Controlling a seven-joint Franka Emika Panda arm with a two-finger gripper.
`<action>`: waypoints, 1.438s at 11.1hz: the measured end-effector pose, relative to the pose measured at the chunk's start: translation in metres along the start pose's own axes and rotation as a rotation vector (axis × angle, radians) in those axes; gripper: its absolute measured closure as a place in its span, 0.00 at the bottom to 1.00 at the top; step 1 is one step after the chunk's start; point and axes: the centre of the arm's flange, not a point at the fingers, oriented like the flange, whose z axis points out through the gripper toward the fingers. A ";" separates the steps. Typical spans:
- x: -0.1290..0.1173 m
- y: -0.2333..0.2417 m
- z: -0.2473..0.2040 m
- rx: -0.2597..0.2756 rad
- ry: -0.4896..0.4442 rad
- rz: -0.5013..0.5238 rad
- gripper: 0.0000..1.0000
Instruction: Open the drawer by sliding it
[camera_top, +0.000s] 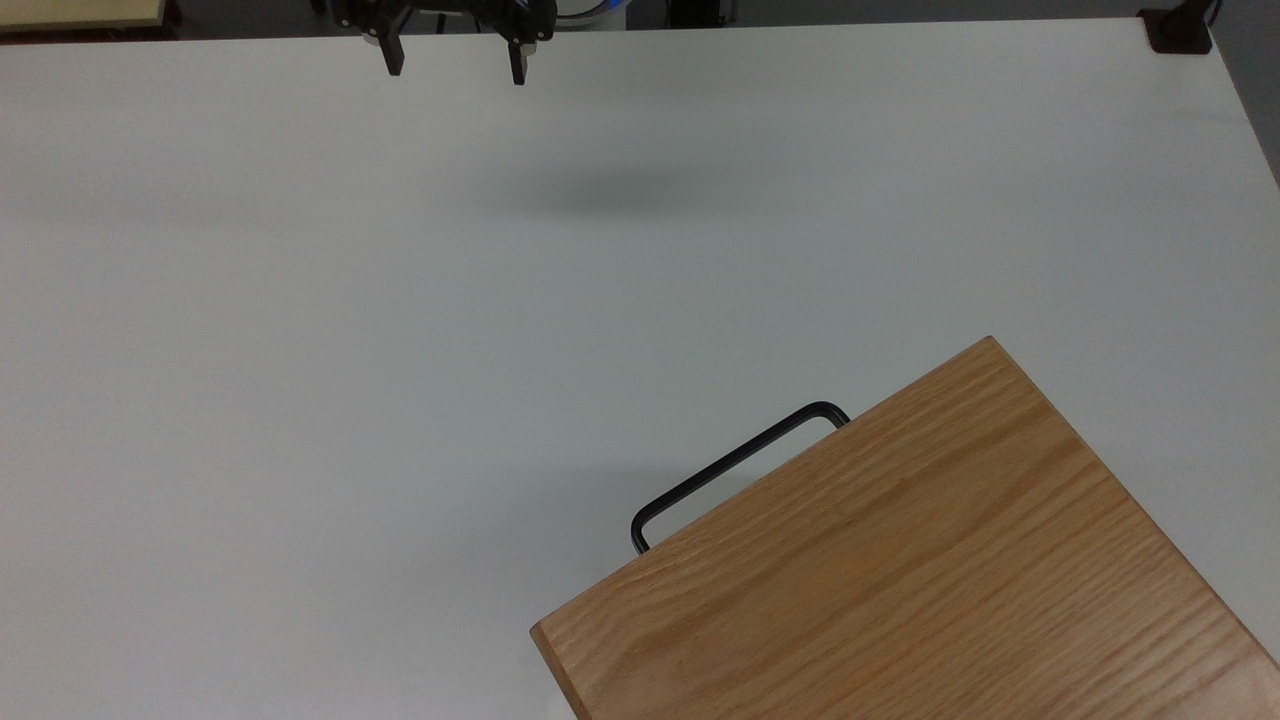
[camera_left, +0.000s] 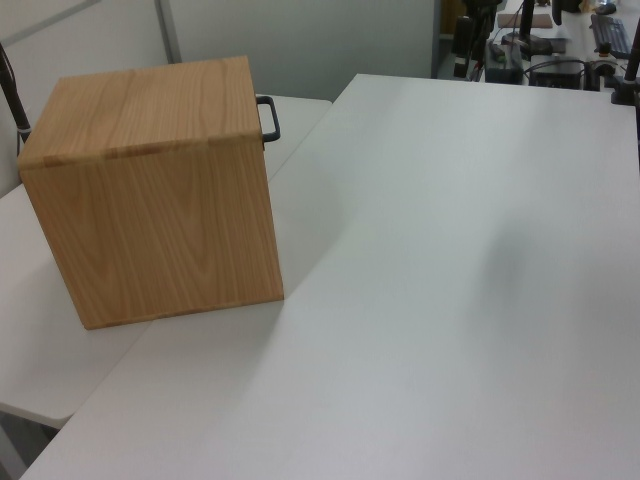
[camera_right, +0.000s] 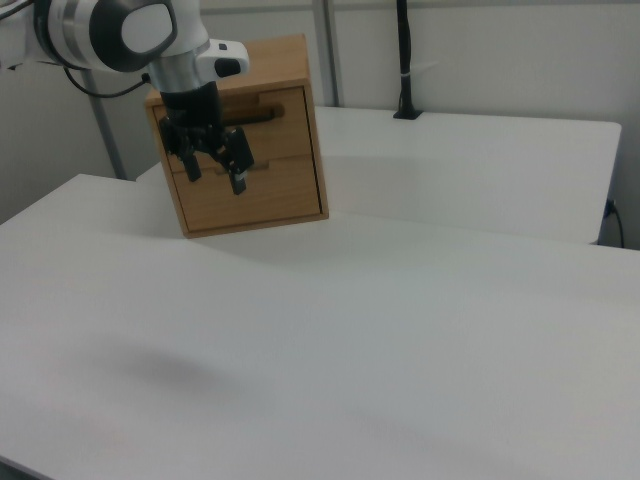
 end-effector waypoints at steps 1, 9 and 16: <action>0.000 0.003 0.000 0.000 0.000 0.004 0.00; 0.018 0.011 0.002 0.008 0.070 -0.049 0.00; 0.075 -0.002 0.034 0.489 0.194 0.810 0.00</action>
